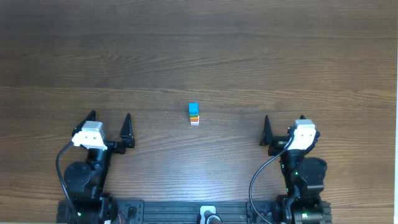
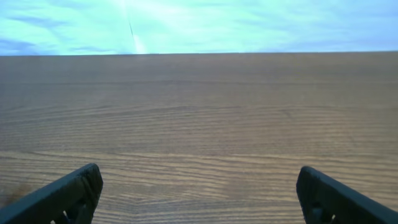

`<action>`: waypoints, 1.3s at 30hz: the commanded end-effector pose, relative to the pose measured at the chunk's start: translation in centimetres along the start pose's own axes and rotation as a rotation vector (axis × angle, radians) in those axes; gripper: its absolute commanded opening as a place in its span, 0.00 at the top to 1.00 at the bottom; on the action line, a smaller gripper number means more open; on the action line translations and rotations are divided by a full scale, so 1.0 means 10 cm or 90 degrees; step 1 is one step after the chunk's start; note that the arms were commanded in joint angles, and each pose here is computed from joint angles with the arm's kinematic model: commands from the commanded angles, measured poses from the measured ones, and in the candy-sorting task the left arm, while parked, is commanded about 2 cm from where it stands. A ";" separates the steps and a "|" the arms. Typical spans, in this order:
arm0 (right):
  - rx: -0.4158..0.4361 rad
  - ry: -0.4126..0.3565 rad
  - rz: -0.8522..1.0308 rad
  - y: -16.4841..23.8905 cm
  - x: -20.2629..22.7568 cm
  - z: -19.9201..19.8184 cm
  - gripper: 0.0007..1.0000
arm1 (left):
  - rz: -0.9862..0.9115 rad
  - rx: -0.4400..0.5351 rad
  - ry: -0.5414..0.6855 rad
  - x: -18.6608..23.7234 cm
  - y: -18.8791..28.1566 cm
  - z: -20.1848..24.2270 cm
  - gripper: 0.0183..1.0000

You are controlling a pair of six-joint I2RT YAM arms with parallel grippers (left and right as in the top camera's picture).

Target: Stack Cubes

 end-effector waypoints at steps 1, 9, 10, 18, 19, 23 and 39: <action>-0.018 0.018 -0.020 0.00 0.05 0.03 0.01 | 0.000 -0.007 -0.011 0.02 0.00 0.02 0.00; -0.013 0.020 -0.025 0.00 0.05 0.02 0.01 | 0.000 -0.007 -0.011 0.02 0.00 0.02 0.00; -0.013 0.020 -0.026 0.00 0.05 0.02 0.01 | 0.000 -0.007 -0.011 0.02 0.00 0.02 0.00; -0.013 0.020 -0.026 0.00 0.05 0.02 0.01 | 0.000 -0.007 -0.011 0.02 0.00 0.02 0.00; -0.013 0.020 -0.026 0.00 0.05 0.02 0.01 | 0.000 -0.007 -0.011 0.02 0.00 0.02 0.00; -0.013 0.020 -0.026 0.00 0.05 0.02 0.01 | 0.000 -0.007 -0.011 0.02 0.00 0.02 0.00; -0.013 0.020 -0.026 0.00 0.05 0.02 0.01 | 0.000 -0.007 -0.011 0.02 0.00 0.02 0.00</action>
Point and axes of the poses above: each gripper's point midway between its finger pads, its own y axis back along the fingers, its own z axis along the line the jaws close on, x = y × z, the point moved 10 cm from there along y, back along the fingers, and after that the axes turned 3 degrees about y, right-handed, at the moved point
